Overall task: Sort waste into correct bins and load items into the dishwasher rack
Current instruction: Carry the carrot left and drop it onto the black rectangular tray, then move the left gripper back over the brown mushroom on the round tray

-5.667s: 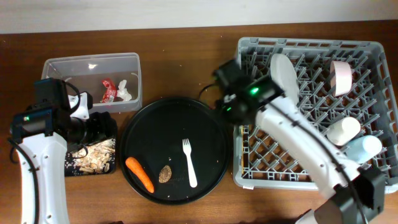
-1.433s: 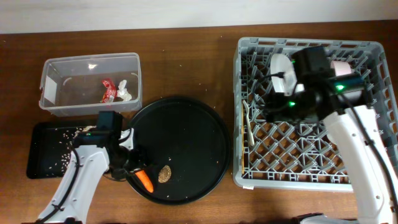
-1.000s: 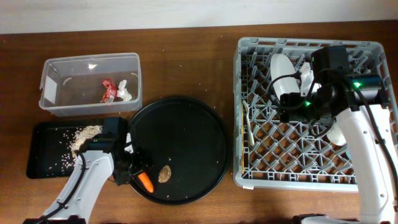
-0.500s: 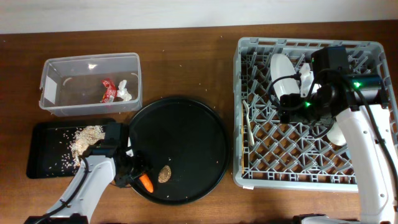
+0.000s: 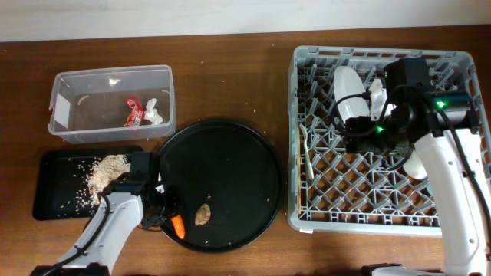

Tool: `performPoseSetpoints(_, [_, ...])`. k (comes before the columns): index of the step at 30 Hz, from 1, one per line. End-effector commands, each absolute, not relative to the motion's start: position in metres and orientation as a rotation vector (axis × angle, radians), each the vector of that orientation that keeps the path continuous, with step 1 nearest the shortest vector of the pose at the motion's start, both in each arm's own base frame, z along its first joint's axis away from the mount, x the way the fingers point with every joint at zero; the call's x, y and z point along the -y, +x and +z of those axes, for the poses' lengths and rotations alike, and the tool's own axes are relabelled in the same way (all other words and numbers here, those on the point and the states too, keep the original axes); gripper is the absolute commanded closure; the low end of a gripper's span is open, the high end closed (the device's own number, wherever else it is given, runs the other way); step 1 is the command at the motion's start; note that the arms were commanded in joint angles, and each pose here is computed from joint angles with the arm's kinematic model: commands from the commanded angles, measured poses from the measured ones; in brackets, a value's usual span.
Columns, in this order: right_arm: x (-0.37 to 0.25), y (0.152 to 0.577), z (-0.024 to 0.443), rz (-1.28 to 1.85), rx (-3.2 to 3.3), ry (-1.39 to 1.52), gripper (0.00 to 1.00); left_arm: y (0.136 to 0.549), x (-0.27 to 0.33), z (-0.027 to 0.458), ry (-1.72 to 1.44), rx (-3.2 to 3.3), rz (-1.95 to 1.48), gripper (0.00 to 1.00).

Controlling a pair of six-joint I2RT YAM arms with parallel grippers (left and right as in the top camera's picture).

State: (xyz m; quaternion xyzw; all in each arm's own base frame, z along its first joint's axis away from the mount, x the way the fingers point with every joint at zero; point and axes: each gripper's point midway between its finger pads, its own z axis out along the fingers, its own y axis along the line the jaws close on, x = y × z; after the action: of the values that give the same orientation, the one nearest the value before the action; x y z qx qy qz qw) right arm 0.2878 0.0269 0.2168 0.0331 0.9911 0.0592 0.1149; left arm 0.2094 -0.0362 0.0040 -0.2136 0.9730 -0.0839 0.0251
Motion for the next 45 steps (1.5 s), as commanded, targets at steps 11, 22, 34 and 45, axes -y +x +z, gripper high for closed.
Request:
performPoseSetpoints(11, [-0.019, 0.288, 0.221, 0.122, -2.894, 0.108, 0.23, 0.289, 0.025, 0.091, -0.582, -2.808, -0.272, 0.93])
performPoseSetpoints(22, [-0.018, 0.286, 0.220, 0.114, -2.902, 0.110, 0.23, 0.274, -0.133, 0.109, -1.166, -2.536, 0.049, 0.99])
performPoseSetpoints(34, [-0.018, 0.281, 0.219, 0.113, -2.923, 0.112, 0.23, 0.269, -0.201, 0.074, -1.373, -2.448, 0.221, 0.99])
performPoseSetpoints(45, [-0.018, 0.279, 0.219, 0.112, -2.931, 0.112, 0.23, 0.268, -0.203, 0.021, -1.425, -2.563, 0.239, 0.85])
